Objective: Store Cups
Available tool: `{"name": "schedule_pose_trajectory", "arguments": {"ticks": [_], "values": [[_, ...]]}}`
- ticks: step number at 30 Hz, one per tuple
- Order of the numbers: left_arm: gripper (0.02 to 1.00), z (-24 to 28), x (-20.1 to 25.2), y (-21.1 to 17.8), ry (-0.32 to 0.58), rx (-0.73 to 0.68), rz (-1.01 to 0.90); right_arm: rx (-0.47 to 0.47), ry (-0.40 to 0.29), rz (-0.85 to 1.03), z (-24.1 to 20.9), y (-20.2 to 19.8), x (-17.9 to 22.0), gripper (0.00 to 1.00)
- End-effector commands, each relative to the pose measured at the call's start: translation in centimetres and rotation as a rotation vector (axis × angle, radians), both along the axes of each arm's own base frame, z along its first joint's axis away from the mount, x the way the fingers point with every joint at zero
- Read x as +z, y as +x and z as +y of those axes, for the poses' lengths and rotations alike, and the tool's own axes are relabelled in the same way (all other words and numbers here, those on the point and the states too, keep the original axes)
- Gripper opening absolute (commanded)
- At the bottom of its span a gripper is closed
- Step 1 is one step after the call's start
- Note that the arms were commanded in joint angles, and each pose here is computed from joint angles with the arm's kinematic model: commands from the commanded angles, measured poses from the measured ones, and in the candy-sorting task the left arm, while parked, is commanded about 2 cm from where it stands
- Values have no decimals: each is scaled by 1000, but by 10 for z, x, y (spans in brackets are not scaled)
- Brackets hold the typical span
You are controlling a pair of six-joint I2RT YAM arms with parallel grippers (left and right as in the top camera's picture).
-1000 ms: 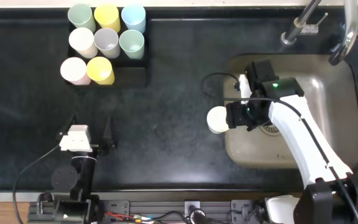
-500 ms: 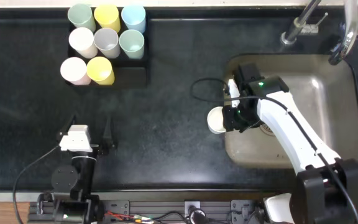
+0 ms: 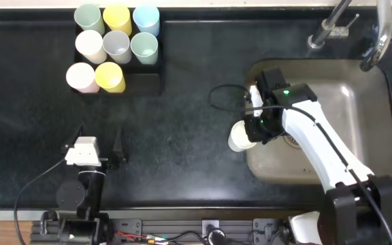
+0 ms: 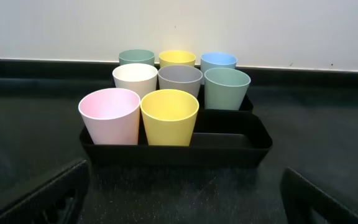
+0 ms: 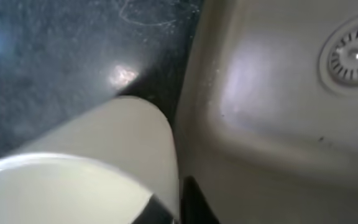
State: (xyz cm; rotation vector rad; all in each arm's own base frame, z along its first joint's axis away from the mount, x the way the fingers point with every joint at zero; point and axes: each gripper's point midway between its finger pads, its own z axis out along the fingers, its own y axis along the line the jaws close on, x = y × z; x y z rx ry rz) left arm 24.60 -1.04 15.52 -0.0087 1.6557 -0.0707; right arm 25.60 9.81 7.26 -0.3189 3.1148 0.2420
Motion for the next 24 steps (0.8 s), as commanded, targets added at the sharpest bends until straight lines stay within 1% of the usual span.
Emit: {"name": "schedule_pose_trajectory", "arguments": {"ticks": [1,7,11,15,19,22,24], "values": [[1000,-2,1,-1,10,-13,-5,-1,17,-45,3,5,12,42],[1000,-2,1,-1,10,-13,-5,-1,26,-63,5,9,17,42],[998,-2,1,-1,10,-13,-5,0,48,-139,9,22,43,42],[1000,-2,1,-1,10,-13,-5,8,85,-284,16,50,101,40],[998,-2,1,-1,10,-13,-5,7,137,-480,25,82,179,40],[1000,-2,1,-1,10,-13,-5,-12,196,-604,34,98,235,40],[1000,-2,1,-1,10,-13,-5,-7,245,-644,45,102,259,40]]}}
